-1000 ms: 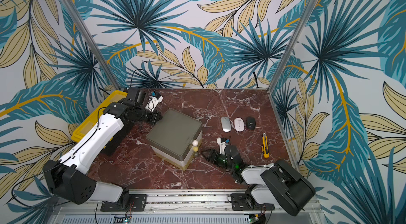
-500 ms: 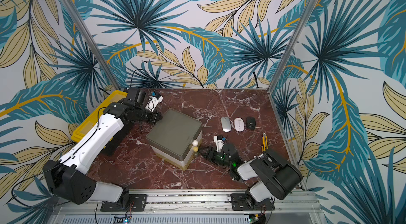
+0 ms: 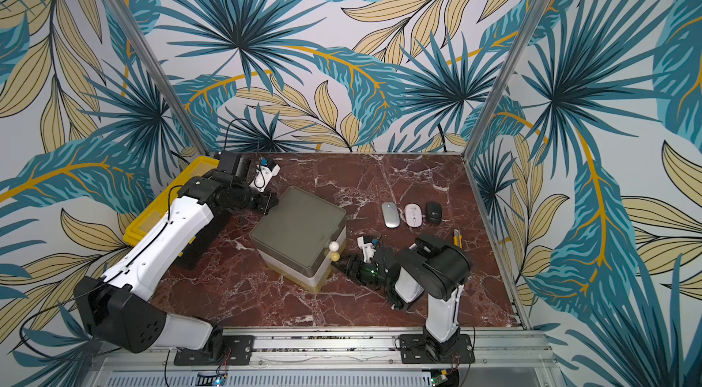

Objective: Take the mice out of the drawer
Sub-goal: Open the drawer in the storage box.

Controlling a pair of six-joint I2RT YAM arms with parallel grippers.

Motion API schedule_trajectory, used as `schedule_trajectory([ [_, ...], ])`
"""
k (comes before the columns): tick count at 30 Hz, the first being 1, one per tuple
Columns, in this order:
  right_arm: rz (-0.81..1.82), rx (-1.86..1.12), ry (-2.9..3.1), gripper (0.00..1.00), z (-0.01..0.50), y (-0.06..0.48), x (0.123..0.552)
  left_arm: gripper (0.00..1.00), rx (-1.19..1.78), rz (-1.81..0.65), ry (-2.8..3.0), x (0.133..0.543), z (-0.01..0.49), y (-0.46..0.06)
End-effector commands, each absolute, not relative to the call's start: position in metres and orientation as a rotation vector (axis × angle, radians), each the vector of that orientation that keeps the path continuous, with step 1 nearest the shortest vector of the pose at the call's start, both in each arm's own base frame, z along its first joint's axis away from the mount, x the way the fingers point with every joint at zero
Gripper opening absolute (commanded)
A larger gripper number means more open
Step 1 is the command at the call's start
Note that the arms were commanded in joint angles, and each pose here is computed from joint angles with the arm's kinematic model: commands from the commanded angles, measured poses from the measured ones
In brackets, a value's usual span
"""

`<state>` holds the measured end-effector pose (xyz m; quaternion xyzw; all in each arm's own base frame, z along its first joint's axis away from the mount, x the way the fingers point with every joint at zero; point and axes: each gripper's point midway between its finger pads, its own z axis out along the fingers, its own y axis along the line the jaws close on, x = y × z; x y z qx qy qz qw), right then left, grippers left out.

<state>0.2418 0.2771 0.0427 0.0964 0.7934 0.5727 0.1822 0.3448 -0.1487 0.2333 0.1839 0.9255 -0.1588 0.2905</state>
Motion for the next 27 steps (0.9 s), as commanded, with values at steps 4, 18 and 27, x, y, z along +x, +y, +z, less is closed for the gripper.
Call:
schedule_trajectory([
  [4,1.615,0.246,2.267,0.64,0.033,0.296,0.234,0.0,0.544,-0.55,2.524,0.324,0.225,-0.167],
  [18,1.641,0.246,2.273,0.62,0.036,0.301,0.228,0.0,0.545,-0.547,2.525,0.323,0.224,-0.166],
  [27,1.575,0.245,2.298,0.51,0.031,0.298,0.226,0.0,0.543,-0.544,2.527,0.323,0.224,-0.166],
])
